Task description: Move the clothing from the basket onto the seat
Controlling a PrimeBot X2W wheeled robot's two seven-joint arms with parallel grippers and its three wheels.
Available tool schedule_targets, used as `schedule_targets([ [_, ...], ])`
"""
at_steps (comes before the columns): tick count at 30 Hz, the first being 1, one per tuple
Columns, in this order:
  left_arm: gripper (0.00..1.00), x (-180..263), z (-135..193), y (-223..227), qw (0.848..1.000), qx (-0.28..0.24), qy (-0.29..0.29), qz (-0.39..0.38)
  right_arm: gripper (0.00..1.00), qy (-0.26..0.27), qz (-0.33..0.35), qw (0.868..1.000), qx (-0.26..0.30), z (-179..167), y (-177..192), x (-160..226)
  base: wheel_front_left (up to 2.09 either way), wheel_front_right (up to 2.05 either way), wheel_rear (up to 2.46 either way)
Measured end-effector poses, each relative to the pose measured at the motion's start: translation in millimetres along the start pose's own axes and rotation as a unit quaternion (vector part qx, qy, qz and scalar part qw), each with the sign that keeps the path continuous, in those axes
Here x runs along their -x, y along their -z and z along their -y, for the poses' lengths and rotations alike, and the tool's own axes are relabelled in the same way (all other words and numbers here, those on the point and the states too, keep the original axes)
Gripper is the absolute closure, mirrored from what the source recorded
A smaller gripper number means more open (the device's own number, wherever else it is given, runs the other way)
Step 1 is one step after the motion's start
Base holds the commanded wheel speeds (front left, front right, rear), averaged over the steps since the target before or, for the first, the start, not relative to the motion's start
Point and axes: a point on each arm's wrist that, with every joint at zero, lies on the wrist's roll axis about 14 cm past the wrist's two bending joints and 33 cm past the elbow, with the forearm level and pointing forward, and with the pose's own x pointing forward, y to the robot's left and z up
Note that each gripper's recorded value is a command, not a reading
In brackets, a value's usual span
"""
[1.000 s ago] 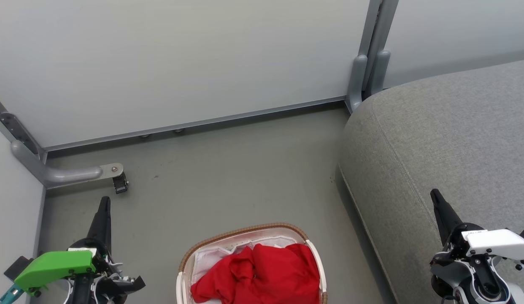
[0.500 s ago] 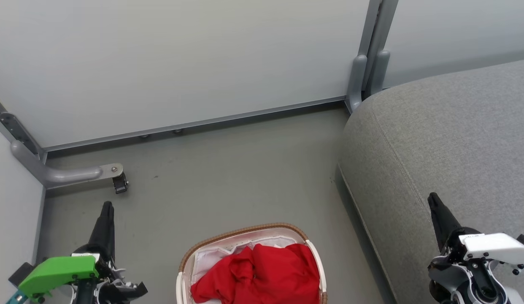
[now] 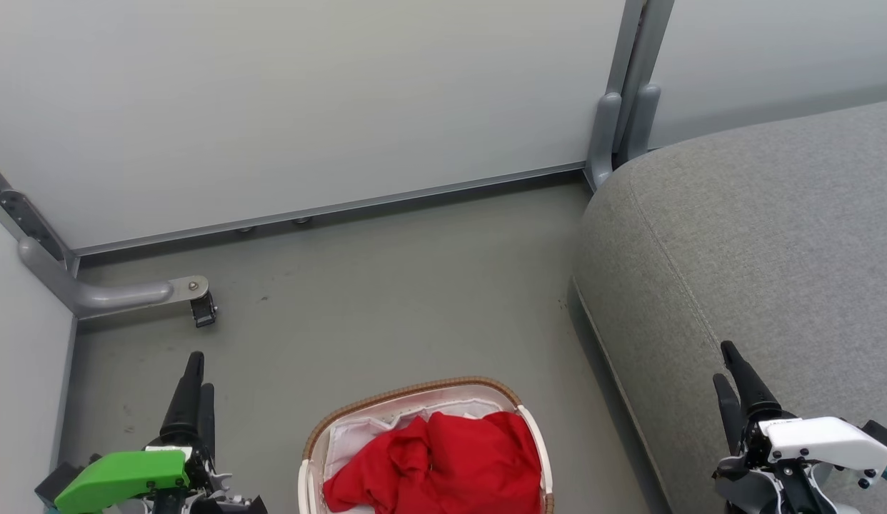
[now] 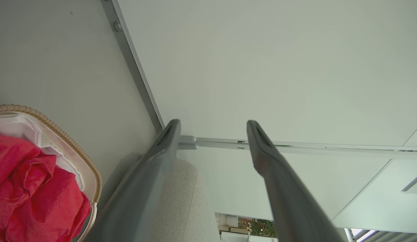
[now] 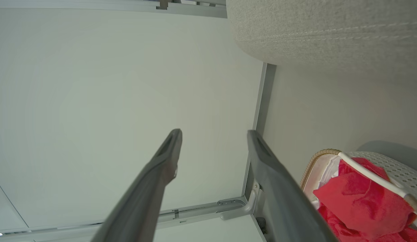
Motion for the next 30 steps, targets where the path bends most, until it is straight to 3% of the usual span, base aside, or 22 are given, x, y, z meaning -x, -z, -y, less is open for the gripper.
schedule_targets([
  [10,0.00,-1.4,15.2,3.5,0.997,-0.069,0.023,0.004,0.00,-0.022,0.019,0.996,0.082,-15.9,-7.6,-1.9,0.00,0.00,0.00],
  [19,0.00,-1.7,33.2,3.3,0.987,-0.151,0.050,0.014,0.00,-0.037,0.030,0.983,0.178,-27.2,-10.1,-1.4,0.00,0.00,0.00],
  [21,0.00,-1.5,35.4,3.5,0.984,-0.170,0.054,0.016,0.00,-0.038,0.031,0.978,0.203,-27.7,-9.8,-0.7,0.00,0.00,0.00],
  [22,0.00,0.0,35.6,4.0,0.979,-0.198,0.055,0.018,0.00,-0.047,0.027,0.967,0.248,-32.6,-5.0,-0.6,0.00,0.00,0.00],
  [30,0.00,5.6,32.1,3.7,0.962,-0.266,0.052,0.023,0.00,-0.059,0.013,0.942,0.330,-35.7,9.4,0.9,0.00,0.00,0.00],
])
